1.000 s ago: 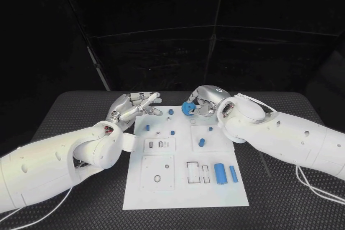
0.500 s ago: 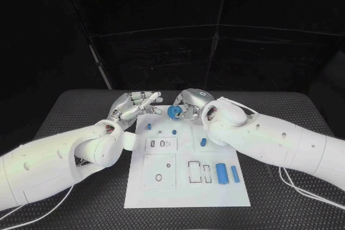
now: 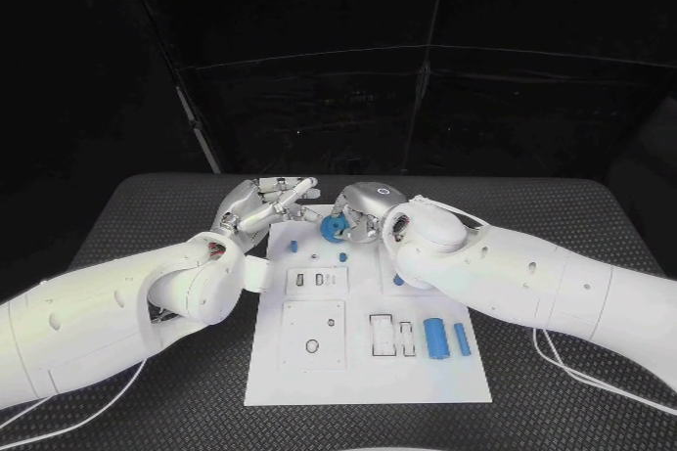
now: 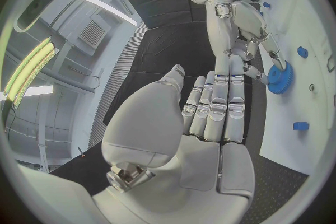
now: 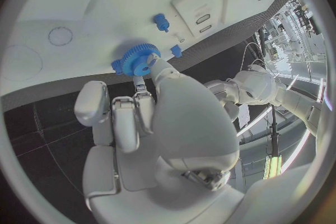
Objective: Assemble the parts on the task board
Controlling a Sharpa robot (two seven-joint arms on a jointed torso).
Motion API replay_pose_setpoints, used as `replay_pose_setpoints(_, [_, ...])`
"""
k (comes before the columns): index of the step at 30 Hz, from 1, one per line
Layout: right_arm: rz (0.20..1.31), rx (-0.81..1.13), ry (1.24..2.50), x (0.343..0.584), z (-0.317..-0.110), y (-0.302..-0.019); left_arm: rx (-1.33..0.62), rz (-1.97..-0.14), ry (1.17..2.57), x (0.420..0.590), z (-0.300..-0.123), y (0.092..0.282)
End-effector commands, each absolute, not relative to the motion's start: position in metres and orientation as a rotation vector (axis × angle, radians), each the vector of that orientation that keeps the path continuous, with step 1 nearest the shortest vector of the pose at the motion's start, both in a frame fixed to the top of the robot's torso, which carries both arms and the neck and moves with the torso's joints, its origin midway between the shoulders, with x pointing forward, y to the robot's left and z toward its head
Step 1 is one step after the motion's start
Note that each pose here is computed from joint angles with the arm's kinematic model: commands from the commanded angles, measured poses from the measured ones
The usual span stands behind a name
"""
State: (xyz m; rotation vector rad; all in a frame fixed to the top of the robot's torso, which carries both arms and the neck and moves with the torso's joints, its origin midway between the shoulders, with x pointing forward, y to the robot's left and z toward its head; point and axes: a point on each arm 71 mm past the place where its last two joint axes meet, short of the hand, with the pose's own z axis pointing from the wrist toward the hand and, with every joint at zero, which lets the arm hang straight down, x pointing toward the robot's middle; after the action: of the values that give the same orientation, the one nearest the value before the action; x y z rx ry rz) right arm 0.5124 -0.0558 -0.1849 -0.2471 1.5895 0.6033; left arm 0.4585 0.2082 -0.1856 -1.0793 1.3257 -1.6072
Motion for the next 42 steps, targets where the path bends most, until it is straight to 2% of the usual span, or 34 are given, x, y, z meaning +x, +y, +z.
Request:
replay_pose_setpoints(1, [0.596, -0.267, 1.585, 0.514, -0.184, -0.054, -1.065, -1.626, 1.322, 0.458, -0.184, 0.207])
replay_pose_setpoints(30, [0.602, -0.268, 1.600, 0.515, -0.187, -0.055, -1.066, -1.626, 1.326, 0.459, -0.184, 0.208])
replay_pose_setpoints(37, [0.689, -0.155, 1.500, 0.509, -0.175, -0.092, -1.067, -1.622, 1.325, 0.459, -0.184, 0.210])
replay_pose_setpoints(42, [0.751, -0.015, 1.516, 0.505, -0.173, -0.152, -1.068, -1.613, 1.322, 0.460, -0.185, 0.214])
